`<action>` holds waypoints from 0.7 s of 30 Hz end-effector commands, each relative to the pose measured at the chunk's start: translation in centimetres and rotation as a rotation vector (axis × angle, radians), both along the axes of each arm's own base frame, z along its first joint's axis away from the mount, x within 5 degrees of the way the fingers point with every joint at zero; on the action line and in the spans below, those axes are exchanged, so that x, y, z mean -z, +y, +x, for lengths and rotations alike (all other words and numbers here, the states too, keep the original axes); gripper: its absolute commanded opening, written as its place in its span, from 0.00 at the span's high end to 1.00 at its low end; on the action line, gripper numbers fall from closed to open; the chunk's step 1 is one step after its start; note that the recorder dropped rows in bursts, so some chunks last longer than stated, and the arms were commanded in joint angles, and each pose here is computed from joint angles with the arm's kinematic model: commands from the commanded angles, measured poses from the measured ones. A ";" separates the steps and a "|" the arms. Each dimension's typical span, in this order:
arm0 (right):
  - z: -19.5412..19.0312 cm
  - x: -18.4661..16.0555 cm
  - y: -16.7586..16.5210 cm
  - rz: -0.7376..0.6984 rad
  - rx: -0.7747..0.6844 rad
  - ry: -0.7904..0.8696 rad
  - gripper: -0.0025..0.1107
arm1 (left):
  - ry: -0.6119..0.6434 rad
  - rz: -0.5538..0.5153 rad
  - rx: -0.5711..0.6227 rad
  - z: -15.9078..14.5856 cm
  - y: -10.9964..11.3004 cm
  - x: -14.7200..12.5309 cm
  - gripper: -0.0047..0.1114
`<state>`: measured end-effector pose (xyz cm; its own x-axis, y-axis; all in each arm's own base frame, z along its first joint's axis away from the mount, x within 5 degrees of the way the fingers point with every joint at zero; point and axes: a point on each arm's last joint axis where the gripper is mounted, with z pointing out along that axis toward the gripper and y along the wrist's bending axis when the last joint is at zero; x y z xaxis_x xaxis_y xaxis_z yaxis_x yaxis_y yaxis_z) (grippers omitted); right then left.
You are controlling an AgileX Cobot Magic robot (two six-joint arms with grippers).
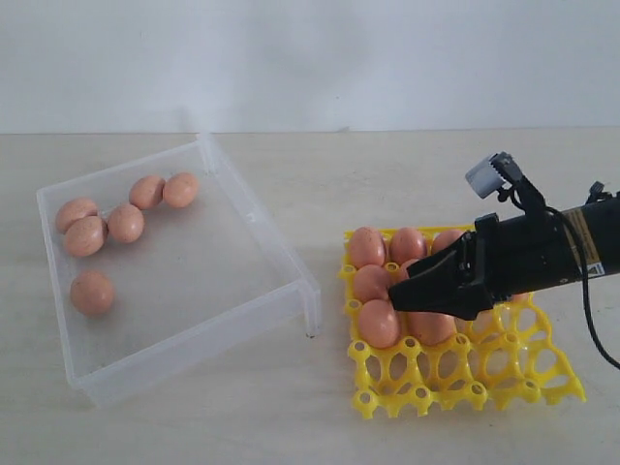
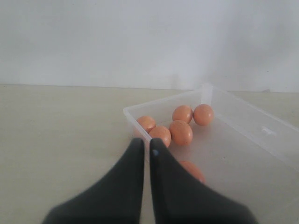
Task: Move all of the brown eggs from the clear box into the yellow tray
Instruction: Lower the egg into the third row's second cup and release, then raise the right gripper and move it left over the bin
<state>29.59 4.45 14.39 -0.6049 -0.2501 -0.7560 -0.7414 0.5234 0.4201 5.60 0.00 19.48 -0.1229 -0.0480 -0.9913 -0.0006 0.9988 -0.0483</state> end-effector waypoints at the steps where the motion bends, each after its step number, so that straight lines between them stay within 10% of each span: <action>1: 0.3 -1.4 0.6 0.148 0.026 -0.014 0.45 | -0.003 0.000 -0.002 0.0 0.0 0.0 0.92; 8: -0.1 -3.1 1.9 0.272 -0.003 -0.004 0.98 | -0.005 0.000 -0.002 0.0 0.0 0.0 0.92; 14: -2.8 -5.8 7.9 0.230 -0.287 -0.104 0.98 | -0.005 0.000 -0.002 0.0 0.0 0.0 0.92; 21: -4.4 -9.3 16.4 -0.268 -0.290 -0.526 0.98 | -0.003 0.000 -0.002 0.0 0.0 0.0 0.92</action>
<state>25.34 18.34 22.13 -0.1854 -0.4847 -0.8548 -0.9708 0.2250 0.0830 5.60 0.00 19.48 -0.1229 -0.0480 -0.9913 -0.0006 0.9988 -0.0483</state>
